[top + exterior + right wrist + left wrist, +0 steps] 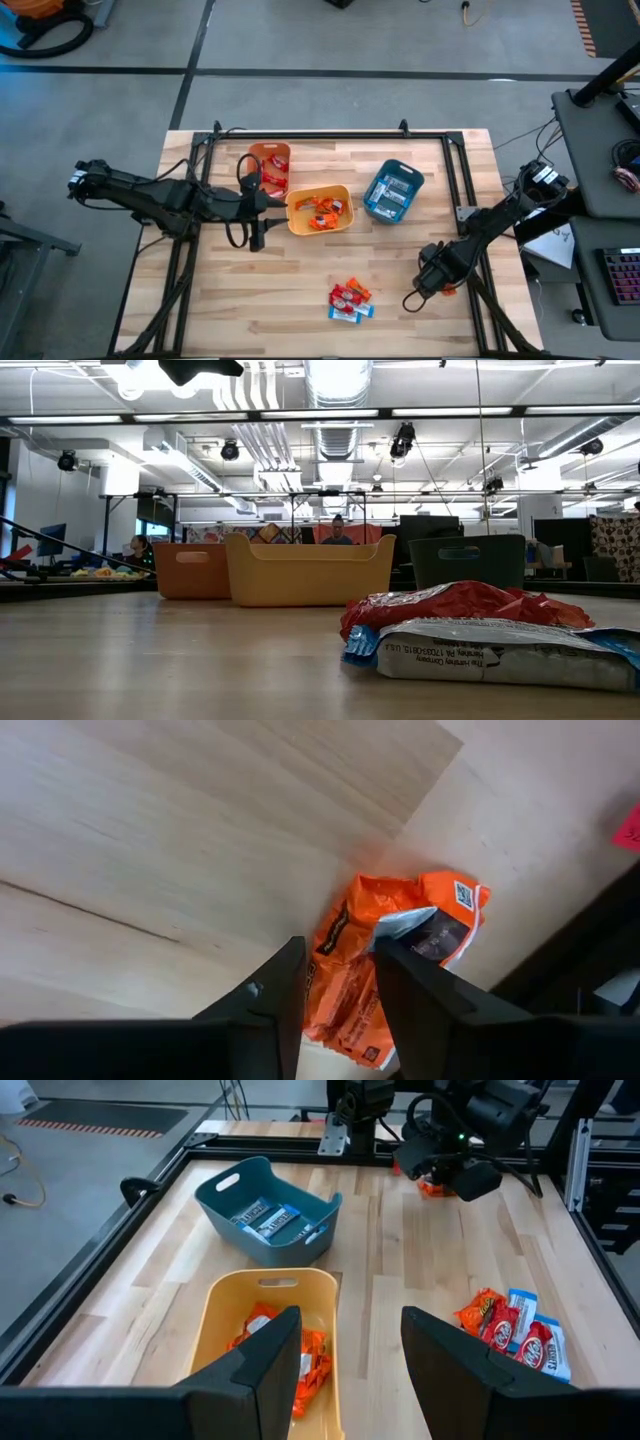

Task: Sort candy
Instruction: Put the orange chocolate into the yellow bin

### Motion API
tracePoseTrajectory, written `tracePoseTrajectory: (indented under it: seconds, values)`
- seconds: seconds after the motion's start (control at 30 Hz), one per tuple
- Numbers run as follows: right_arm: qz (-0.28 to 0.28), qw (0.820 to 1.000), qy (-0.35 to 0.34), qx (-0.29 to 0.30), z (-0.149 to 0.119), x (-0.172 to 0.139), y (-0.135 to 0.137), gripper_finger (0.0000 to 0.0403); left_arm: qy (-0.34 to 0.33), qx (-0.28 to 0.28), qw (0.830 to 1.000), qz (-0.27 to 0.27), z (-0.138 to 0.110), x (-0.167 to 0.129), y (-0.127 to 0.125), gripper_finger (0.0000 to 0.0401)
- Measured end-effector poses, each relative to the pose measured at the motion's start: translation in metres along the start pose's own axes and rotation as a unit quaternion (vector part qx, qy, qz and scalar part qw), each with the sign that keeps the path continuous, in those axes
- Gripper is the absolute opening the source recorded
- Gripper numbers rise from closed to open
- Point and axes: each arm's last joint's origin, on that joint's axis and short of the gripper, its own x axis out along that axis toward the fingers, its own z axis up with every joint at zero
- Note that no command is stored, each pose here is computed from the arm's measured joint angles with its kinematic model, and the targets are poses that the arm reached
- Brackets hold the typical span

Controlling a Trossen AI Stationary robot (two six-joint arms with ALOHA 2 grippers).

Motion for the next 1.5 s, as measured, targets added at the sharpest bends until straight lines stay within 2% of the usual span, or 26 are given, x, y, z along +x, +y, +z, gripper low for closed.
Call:
tracePoseTrajectory:
  seconds: [0.1, 0.33, 0.63, 0.8, 0.97, 1.03, 1.17, 1.37, 1.5]
  values:
    - [0.000, 1.000, -0.001, 0.000, 0.000, 0.000, 0.000, 0.0097, -0.001, 0.000, 1.000, 0.000, 0.000, 0.000, 0.000, 0.0158]
    - [0.004, 1.000, -0.010, -0.005, 0.001, 0.000, 0.000, 0.0016, -0.002, -0.001, 1.000, 0.000, 0.000, 0.000, 0.000, 0.0158]
    - [0.031, 0.998, -0.023, -0.042, -0.004, -0.011, 0.011, 0.0009, 0.006, -0.011, 1.000, 0.000, -0.002, 0.000, 0.000, 0.0158]
    - [0.078, 0.992, -0.062, -0.076, -0.007, -0.031, 0.023, 0.0008, 0.016, -0.009, 1.000, -0.002, -0.004, 0.005, -0.004, 0.0158]
    - [0.137, 0.976, -0.125, -0.112, -0.005, -0.051, 0.033, 0.0008, 0.035, 0.001, 0.999, -0.007, -0.009, 0.015, -0.011, 0.0158]
    - [0.167, 0.965, -0.153, -0.129, -0.001, -0.057, 0.039, 0.0008, 0.043, 0.001, 0.999, -0.010, -0.011, 0.019, -0.015, 0.0158]
    - [0.232, 0.933, -0.212, -0.177, 0.012, -0.069, 0.053, 0.0008, 0.063, 0.012, 0.998, -0.018, -0.017, 0.029, -0.026, 0.0158]
    - [0.295, 0.863, -0.323, -0.253, 0.043, -0.091, 0.072, 0.0008, 0.086, 0.033, 0.995, -0.032, -0.027, 0.037, -0.041, 0.0158]
    - [0.306, 0.810, -0.409, -0.289, 0.068, -0.107, 0.079, 0.0008, 0.097, 0.048, 0.993, -0.044, -0.032, 0.040, -0.051, 0.0158]
